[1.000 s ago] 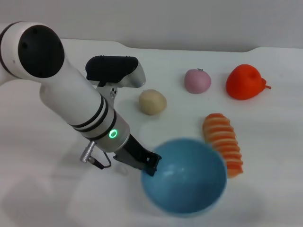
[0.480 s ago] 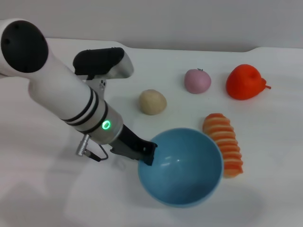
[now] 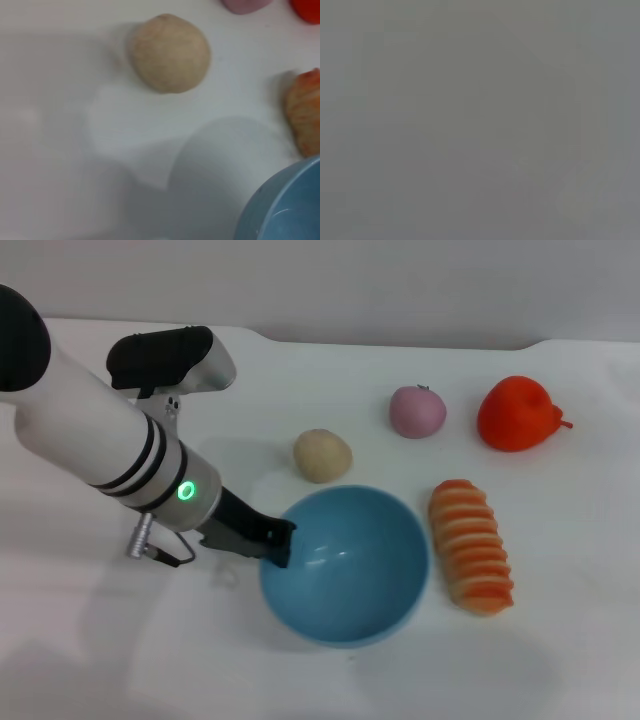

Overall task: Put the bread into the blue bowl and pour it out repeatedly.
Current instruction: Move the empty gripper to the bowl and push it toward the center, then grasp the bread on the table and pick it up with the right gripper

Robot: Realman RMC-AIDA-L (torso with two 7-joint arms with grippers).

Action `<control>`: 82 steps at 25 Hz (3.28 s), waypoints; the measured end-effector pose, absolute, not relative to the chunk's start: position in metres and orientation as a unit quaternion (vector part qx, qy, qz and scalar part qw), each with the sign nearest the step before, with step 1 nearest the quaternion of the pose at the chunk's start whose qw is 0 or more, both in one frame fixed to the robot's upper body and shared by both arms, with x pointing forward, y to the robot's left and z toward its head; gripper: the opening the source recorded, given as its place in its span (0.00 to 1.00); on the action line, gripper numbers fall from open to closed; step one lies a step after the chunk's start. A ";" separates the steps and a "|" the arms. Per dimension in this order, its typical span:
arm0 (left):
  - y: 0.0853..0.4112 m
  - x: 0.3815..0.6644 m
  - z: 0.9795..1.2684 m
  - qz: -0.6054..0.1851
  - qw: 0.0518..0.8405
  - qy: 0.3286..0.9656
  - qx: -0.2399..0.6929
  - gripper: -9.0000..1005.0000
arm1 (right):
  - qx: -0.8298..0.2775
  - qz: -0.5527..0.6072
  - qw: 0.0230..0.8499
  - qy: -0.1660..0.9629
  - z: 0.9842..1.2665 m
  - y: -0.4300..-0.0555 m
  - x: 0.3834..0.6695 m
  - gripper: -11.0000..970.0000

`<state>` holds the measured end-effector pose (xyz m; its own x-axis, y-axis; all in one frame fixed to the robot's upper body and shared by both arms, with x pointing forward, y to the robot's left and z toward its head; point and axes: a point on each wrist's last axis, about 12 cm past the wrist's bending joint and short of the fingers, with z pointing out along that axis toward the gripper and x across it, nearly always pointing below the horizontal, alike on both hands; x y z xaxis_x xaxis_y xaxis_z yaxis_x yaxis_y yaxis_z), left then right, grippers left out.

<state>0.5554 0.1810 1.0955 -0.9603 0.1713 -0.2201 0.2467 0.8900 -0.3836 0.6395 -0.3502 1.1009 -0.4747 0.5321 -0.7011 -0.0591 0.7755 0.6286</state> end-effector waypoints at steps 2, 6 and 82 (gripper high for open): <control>0.185 0.556 1.095 -0.191 0.089 0.971 0.109 0.02 | 0.111 0.300 0.442 0.838 1.110 -0.346 0.643 0.46; 0.191 0.559 1.096 -0.167 0.088 0.976 0.110 0.02 | 0.011 0.289 0.345 0.893 1.136 -0.333 0.643 0.46; 0.187 0.577 1.133 -0.192 0.160 0.959 0.136 0.02 | -0.243 0.168 0.087 0.951 1.064 -0.180 0.613 0.30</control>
<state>0.5767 0.1866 1.1326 -0.9118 0.1985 -0.3594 0.3214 0.8898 -0.3241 0.6126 -0.1804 1.0636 -0.8665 -0.4342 -0.2465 -0.4923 0.8251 0.2773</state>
